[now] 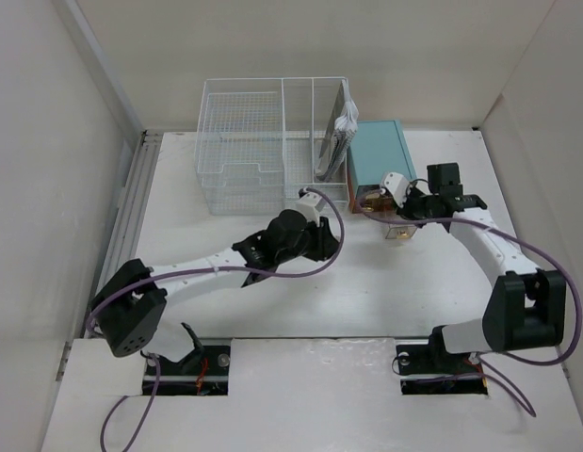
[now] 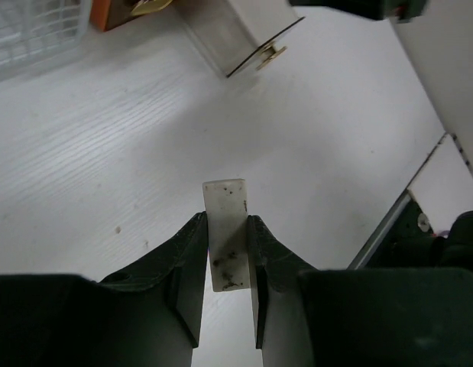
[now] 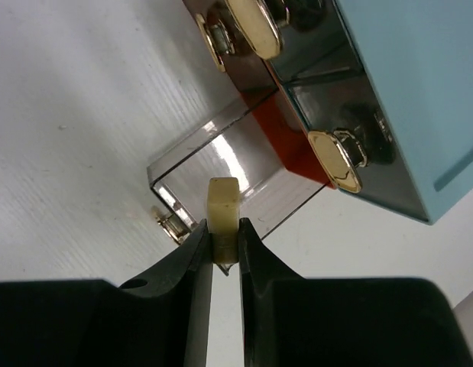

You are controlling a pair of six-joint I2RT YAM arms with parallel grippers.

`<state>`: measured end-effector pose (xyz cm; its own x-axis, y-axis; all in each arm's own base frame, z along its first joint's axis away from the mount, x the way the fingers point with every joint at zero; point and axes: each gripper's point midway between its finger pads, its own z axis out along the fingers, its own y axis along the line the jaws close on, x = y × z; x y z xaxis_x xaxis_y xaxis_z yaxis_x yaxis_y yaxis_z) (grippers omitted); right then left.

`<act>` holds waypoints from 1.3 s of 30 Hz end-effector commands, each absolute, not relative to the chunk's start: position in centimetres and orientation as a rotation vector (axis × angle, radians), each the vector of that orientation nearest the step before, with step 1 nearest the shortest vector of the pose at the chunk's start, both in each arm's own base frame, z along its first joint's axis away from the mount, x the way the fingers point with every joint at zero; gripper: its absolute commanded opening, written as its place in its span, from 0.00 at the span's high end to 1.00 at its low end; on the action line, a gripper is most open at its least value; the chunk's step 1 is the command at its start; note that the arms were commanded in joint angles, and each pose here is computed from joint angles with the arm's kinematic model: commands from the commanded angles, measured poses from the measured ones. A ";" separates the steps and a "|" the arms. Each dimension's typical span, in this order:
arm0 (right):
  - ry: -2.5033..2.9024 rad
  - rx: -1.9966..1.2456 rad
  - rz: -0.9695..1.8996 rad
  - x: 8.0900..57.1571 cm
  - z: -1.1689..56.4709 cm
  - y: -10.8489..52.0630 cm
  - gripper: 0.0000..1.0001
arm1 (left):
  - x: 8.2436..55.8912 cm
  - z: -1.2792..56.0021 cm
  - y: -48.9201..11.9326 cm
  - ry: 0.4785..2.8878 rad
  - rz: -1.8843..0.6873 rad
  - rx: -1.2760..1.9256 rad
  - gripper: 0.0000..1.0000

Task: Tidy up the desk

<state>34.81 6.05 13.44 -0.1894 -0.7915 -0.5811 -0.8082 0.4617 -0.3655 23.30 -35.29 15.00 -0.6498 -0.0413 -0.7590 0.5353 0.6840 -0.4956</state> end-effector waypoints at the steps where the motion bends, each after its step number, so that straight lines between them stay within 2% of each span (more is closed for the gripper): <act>1: 2.005 -1.188 -0.037 37.8 14.1 5.0 0.99 | 24.4 21.9 -39.1 1.860 -1.123 0.441 1.00; 5: 2.046 -1.153 0.002 39.5 13.3 4.7 0.95 | 25.2 22.9 -41.2 1.794 -1.190 0.485 1.00; 8: 2.085 -1.138 0.040 39.9 11.9 4.3 0.86 | 25.5 23.5 -43.3 1.761 -1.262 0.513 1.00; 9: 2.085 -1.121 0.042 40.1 12.2 4.4 0.70 | 25.4 23.5 -43.7 1.754 -1.279 0.530 1.00; 10: 2.076 -1.117 0.069 40.1 12.3 4.5 0.60 | 25.9 23.5 -44.0 1.756 -1.291 0.518 1.00; 11: 2.075 -1.106 0.079 40.1 12.3 4.2 0.52 | 26.2 24.1 -44.6 1.741 -1.304 0.525 1.00; 12: 2.071 -1.100 0.104 40.0 12.4 4.5 0.50 | 26.6 23.3 -45.1 1.756 -1.310 0.516 1.00; 19: 2.022 -1.028 0.188 38.5 15.3 3.4 0.53 | 28.8 22.0 -48.0 1.763 -1.358 0.539 1.00; 22: 2.025 -0.997 0.253 37.5 15.7 3.0 0.71 | 30.0 21.6 -49.1 1.759 -1.371 0.535 1.00; 23: 2.019 -0.987 0.269 37.2 16.0 2.9 0.84 | 30.2 21.4 -49.5 1.759 -1.377 0.543 1.00; 26: 2.006 -0.963 0.364 36.0 16.2 2.9 0.96 | 31.1 21.0 -50.9 1.747 -1.389 0.552 1.00; 39: 1.985 -0.951 0.526 32.5 15.4 3.1 0.96 | 34.3 19.4 -55.2 1.688 -1.459 0.564 1.00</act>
<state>33.47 2.17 14.54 -0.3866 -0.4480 -0.8061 -0.7514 0.6598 -0.0064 33.57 -53.88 14.22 -0.6344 -0.0889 -0.7679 0.7101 0.3255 -0.6243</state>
